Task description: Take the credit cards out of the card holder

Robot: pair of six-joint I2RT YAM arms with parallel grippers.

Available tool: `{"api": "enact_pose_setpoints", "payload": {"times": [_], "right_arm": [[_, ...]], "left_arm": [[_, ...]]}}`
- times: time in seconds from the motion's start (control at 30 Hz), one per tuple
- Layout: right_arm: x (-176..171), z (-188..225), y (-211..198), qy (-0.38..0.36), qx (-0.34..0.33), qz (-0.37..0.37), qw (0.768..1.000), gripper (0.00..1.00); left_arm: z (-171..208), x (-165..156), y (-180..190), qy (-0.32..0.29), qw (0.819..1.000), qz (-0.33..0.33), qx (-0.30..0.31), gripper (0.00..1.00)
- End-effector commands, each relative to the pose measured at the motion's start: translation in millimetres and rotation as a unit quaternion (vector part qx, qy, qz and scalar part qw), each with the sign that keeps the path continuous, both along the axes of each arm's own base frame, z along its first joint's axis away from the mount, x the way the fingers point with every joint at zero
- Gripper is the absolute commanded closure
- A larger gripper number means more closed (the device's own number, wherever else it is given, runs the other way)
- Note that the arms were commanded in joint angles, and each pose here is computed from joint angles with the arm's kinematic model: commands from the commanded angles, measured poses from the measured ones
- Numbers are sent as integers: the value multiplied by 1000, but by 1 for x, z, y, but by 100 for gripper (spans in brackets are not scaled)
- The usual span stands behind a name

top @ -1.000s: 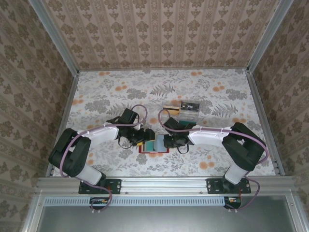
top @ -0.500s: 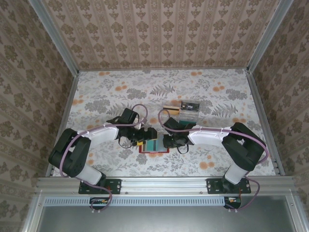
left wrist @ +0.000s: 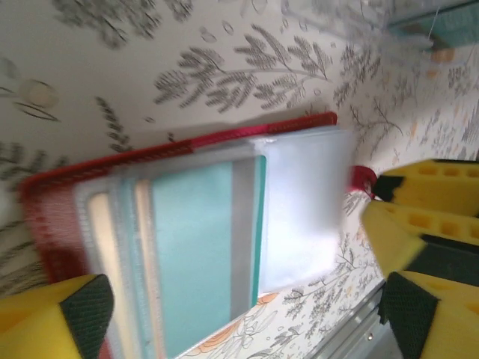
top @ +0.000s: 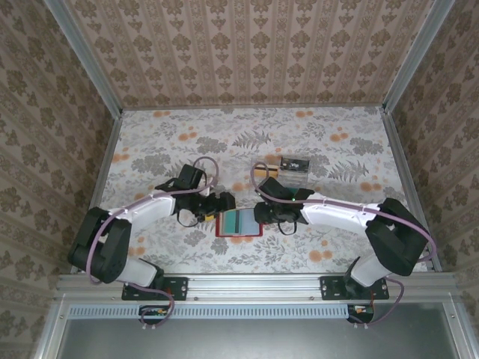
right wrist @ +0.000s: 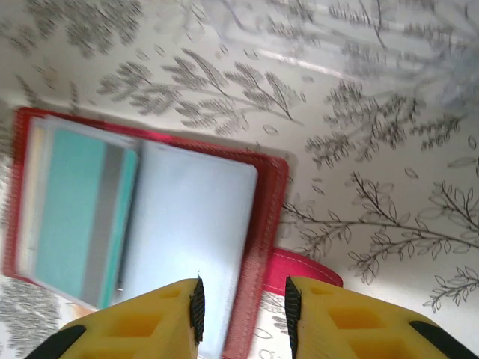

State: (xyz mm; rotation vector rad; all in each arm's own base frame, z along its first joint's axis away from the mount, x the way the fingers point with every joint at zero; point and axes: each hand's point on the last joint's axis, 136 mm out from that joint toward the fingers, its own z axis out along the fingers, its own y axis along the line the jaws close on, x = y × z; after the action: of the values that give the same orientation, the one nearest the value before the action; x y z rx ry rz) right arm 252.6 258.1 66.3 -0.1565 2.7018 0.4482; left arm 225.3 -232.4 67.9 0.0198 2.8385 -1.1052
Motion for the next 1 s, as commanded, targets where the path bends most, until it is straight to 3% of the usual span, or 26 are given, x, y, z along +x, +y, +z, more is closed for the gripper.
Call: {"api": "enact_pose_setpoints", "payload": {"times": [0.0, 0.2, 0.3, 0.57, 0.97], "right_arm": [[7, 22, 13, -7, 29, 4, 1000, 64], [3, 20, 54, 37, 103, 36, 993, 71], [1, 9, 65, 60, 124, 35, 990, 75], [-4, -21, 80, 108, 159, 22, 981, 77], [-10, -47, 68, 140, 157, -11, 977, 79]], "left_arm": [[-10, -7, 15, 13, 999, 13, 30, 21], [-23, -9, 14, 33, 999, 15, 36, 69], [-29, -10, 12, 41, 999, 12, 34, 83], [-40, -16, 10, 58, 997, 6, 41, 86], [-59, -29, 19, 90, 993, 6, 82, 90]]}}
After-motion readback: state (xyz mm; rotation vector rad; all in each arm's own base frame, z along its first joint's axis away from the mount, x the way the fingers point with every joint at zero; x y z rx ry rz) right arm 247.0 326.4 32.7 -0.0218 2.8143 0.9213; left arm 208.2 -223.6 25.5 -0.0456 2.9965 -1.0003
